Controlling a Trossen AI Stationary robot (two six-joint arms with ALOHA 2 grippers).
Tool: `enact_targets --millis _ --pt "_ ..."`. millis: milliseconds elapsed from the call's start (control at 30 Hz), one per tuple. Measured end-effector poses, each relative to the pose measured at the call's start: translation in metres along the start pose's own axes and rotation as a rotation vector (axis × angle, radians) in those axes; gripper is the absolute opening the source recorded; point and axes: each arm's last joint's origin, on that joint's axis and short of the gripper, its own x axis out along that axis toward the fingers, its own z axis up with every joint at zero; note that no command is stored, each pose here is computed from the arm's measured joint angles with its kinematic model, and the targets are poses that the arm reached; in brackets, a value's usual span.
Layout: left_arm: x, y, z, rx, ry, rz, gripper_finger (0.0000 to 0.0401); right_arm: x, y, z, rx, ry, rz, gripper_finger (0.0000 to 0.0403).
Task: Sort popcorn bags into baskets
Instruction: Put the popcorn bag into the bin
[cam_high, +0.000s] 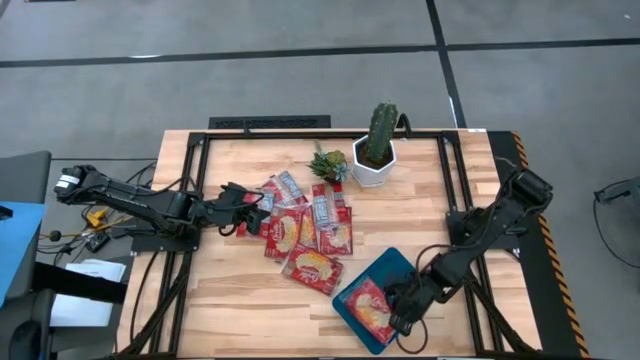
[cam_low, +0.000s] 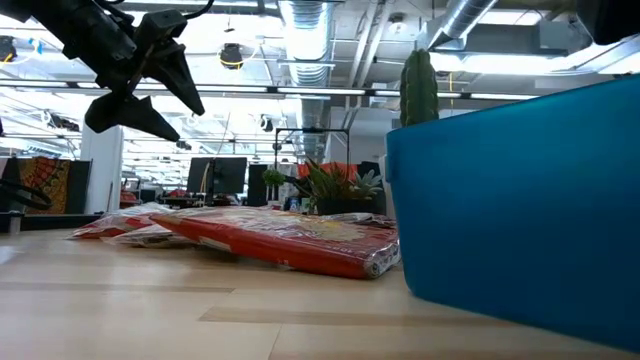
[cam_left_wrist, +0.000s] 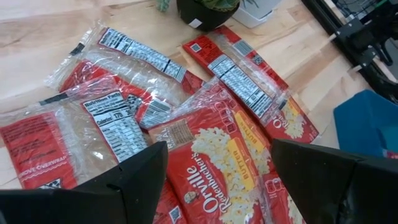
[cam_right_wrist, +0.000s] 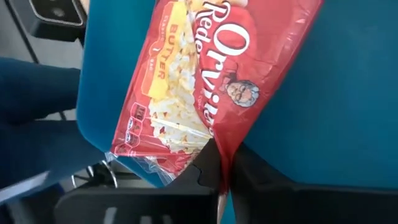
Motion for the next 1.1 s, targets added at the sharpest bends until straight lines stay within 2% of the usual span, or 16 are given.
enact_targets --millis 233,400,633,733,800,1000,1100 --pt "0.000 0.000 0.000 0.001 -0.001 0.002 0.0275 0.000 0.001 0.004 -0.035 0.001 0.021 0.0083" --pt "0.000 0.000 0.000 0.002 0.002 0.003 0.0275 -0.001 0.001 0.007 -0.057 0.000 0.032 0.0138" --pt "0.000 0.000 -0.001 0.005 0.024 -0.011 0.0275 -0.002 -0.001 0.016 -0.107 0.112 0.084 0.0206" --pt "0.000 0.000 -0.001 0.005 0.036 -0.019 0.0275 -0.009 -0.003 0.021 -0.131 0.172 0.121 0.0215" --pt "0.000 -0.001 -0.002 0.006 0.047 -0.027 0.0275 -0.020 -0.004 0.028 -0.137 0.162 0.162 0.0215" --pt "0.000 -0.001 -0.003 0.034 0.095 -0.058 0.0275 -0.064 -0.019 0.055 -0.161 0.037 0.205 0.0194" --pt "0.000 -0.002 -0.003 0.058 0.106 -0.067 0.0275 -0.081 -0.030 0.074 -0.201 -0.096 0.190 0.0180"
